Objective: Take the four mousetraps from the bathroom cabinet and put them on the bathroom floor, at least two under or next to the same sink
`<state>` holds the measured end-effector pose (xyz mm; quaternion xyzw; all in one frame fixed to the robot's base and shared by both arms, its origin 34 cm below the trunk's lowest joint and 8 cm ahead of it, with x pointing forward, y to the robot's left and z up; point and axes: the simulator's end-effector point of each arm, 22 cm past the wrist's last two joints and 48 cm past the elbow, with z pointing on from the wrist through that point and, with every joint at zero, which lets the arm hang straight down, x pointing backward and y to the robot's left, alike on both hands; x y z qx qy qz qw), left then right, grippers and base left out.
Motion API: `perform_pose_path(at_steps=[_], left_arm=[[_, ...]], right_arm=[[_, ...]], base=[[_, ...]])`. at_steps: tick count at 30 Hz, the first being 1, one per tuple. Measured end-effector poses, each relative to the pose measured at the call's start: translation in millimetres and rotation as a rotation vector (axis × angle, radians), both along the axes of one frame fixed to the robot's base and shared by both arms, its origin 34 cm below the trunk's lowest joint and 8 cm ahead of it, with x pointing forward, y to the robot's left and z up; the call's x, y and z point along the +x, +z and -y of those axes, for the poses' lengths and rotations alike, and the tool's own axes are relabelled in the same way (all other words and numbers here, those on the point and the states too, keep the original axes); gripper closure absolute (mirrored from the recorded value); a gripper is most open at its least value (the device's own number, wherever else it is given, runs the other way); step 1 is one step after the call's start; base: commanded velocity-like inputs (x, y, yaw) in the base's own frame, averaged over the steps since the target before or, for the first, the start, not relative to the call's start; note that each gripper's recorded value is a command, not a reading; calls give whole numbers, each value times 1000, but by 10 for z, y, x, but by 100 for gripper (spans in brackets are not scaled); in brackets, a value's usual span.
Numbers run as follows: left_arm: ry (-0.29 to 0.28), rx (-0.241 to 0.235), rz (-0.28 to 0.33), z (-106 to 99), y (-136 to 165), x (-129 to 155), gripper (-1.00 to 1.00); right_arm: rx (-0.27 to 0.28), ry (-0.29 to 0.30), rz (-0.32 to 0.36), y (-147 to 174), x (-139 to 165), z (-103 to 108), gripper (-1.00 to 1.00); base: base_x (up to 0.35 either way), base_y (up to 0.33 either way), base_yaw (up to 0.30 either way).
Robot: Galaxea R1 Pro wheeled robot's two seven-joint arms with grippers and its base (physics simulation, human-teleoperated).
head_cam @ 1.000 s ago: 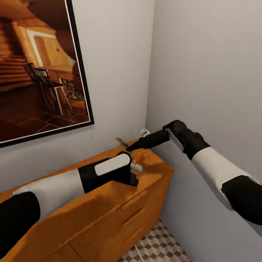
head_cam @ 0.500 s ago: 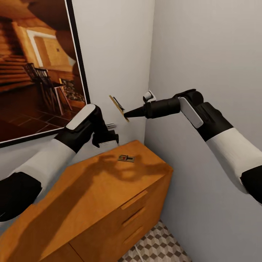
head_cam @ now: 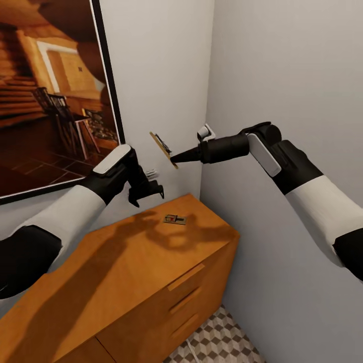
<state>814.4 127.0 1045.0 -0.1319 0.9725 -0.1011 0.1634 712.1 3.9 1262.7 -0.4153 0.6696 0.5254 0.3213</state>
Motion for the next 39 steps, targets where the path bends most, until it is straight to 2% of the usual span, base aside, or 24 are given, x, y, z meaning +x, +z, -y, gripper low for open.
perform_pose_path(at_steps=[2, 4, 7, 12, 13, 18, 20, 23, 24, 25, 26, 30, 37, 39], left_arm=[[11, -59, -11, 45, -54, 44, -100], [28, -88, -17, 33, -107, 87, -100], [65, -97, 6, -27, -181, 194, -100], [196, -74, 172, 25, -102, 540, -100], [213, -76, 187, 43, -88, 568, -100], [365, -115, 285, 104, 23, 738, -100], [397, -122, 302, 81, 41, 767, -100], [437, -128, 316, 33, 39, 795, -100], [469, -131, 322, 2, 2, 802, -100], [552, -135, 330, -88, -130, 803, -100], [591, -138, 335, -131, -183, 800, -100], [696, -147, 339, -234, -373, 761, -100], [740, -153, 291, -141, -772, 579, -100], [769, -151, 289, -157, -837, 547, -100]], right_arm=[[-4, 1, -1, -14, -2, -6, 100], [-5, 2, -2, -20, -3, -10, 100], [-12, 4, -4, -43, -9, -21, 100], [-25, 7, -7, -92, -18, -38, 100], [-25, 7, -8, -94, -18, -38, 100], [-33, 8, -10, -124, -19, -40, 100], [-38, 9, -10, -144, -23, -46, 100], [-43, 12, -12, -168, -29, -56, 100], [-45, 12, -12, -175, -30, -59, 100], [-47, 12, -12, -183, -29, -61, 100], [-47, 12, -12, -182, -30, -61, 100], [-47, 12, -13, -188, -29, -61, 100], [-47, 12, -13, -190, -31, -62, 100], [-48, 12, -13, -191, -30, -62, 100]], base=[[0, 0, 0], [0, 0, 0], [0, 0, 0], [0, 0, 0], [0, 0, 0], [0, 0, 0], [0, 0, 0], [0, 0, 0], [0, 0, 0], [0, 0, 0], [0, 0, 0], [0, 0, 0], [0, 0, 0], [0, 0, 0]])
